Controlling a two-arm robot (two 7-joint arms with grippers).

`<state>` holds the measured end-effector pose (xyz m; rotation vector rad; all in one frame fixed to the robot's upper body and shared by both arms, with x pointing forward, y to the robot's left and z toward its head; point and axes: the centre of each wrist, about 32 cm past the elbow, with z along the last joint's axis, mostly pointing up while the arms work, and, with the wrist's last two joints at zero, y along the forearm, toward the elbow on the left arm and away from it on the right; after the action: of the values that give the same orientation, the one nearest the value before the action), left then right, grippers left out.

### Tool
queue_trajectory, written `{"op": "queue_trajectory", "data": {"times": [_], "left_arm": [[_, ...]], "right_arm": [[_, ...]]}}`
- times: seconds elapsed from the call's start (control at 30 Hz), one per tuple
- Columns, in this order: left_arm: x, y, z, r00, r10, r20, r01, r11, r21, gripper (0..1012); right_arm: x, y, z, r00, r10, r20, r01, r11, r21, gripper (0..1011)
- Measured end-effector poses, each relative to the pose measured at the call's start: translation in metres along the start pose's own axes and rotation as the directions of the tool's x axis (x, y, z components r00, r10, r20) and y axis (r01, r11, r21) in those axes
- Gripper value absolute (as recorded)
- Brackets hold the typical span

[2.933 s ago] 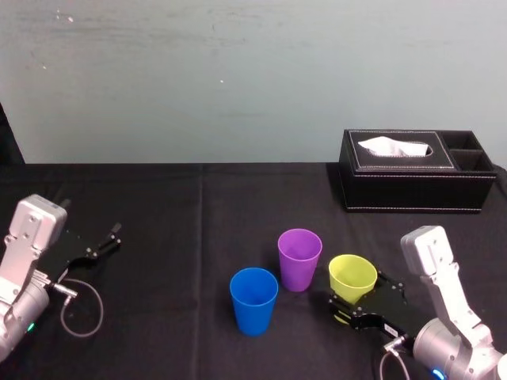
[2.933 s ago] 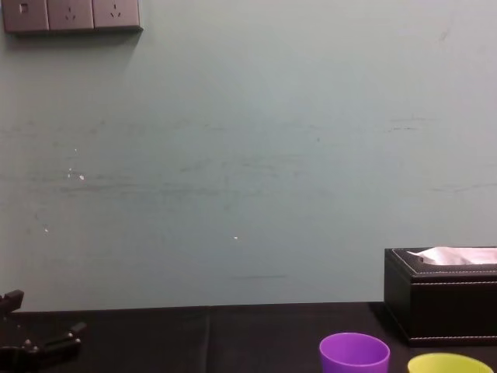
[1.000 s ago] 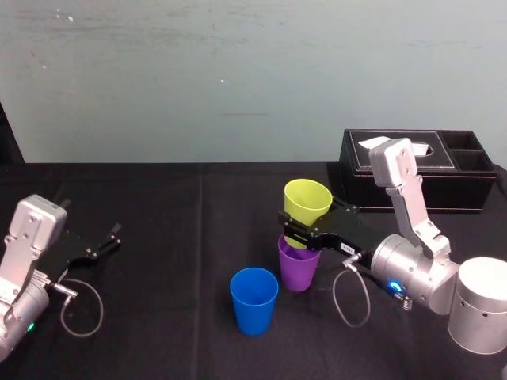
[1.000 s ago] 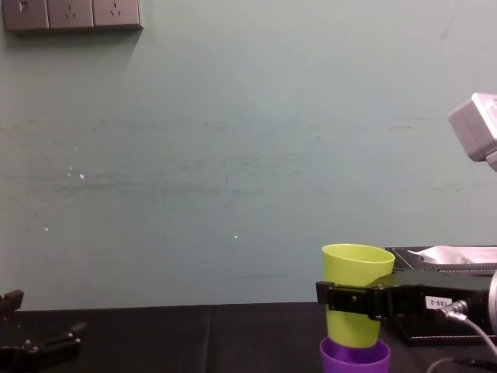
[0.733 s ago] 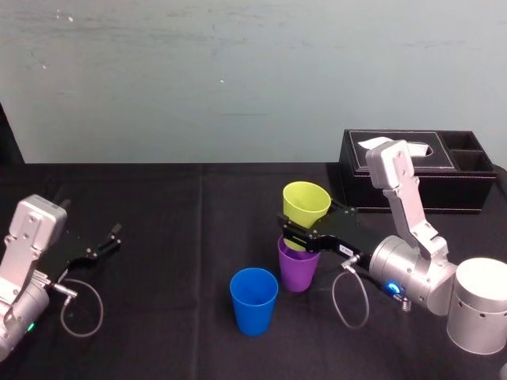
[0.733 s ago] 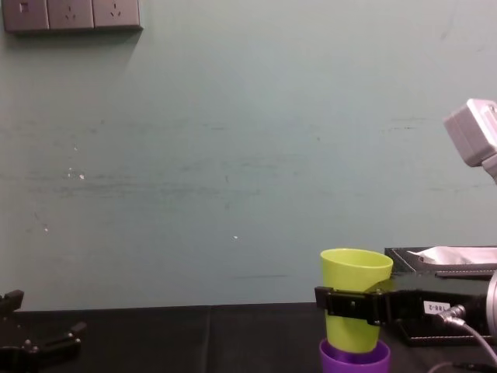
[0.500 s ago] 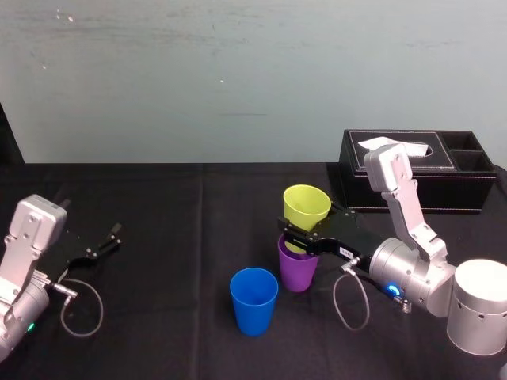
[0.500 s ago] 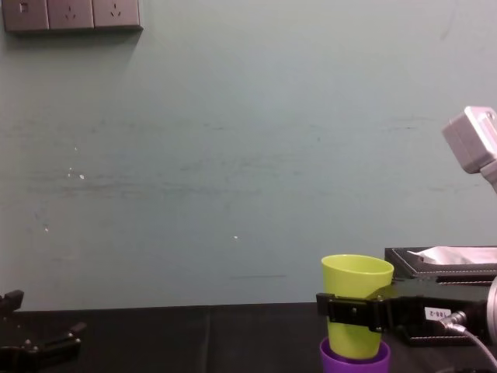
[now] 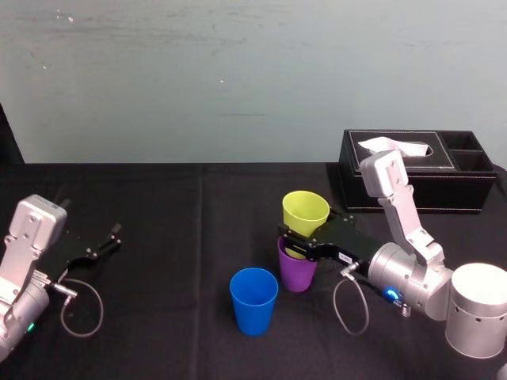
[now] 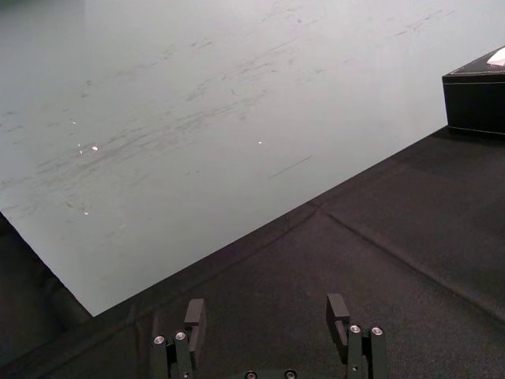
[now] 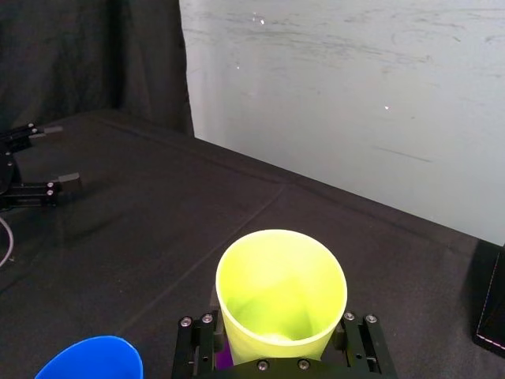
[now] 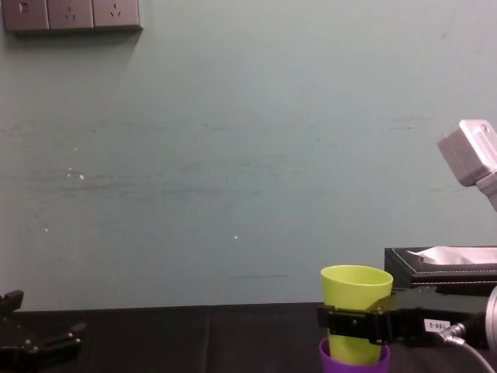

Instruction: Stack the three plastic cups sequentially using one hand.

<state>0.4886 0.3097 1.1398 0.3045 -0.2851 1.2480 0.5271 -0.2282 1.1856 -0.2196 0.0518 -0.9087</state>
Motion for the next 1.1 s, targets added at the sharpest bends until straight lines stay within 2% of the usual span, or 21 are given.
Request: {"op": "queue_trajectory", "data": {"times": [0.47,0.87,1.1], "left_arm": [[0.0000,0.0000,0.0000,1.0000,0.000,0.000,0.000,1.0000,0.000,1000],[0.0000,0.0000,0.0000,1.0000,0.000,0.000,0.000,1.0000,0.000,1000],[0.0000,0.0000,0.0000,1.0000,0.000,0.000,0.000,1.0000,0.000,1000]], "right_arm": [[0.0001,0.0009,-0.0010,1.000,0.000,0.007,0.000,1.000,0.000,733],[0.0001,0.0007,-0.0009,1.000,0.000,0.006,0.000,1.000,0.000,1002],[0.0001,0.0005,-0.0007,1.000,0.000,0.005,0.000,1.000,0.000,1003]]}}
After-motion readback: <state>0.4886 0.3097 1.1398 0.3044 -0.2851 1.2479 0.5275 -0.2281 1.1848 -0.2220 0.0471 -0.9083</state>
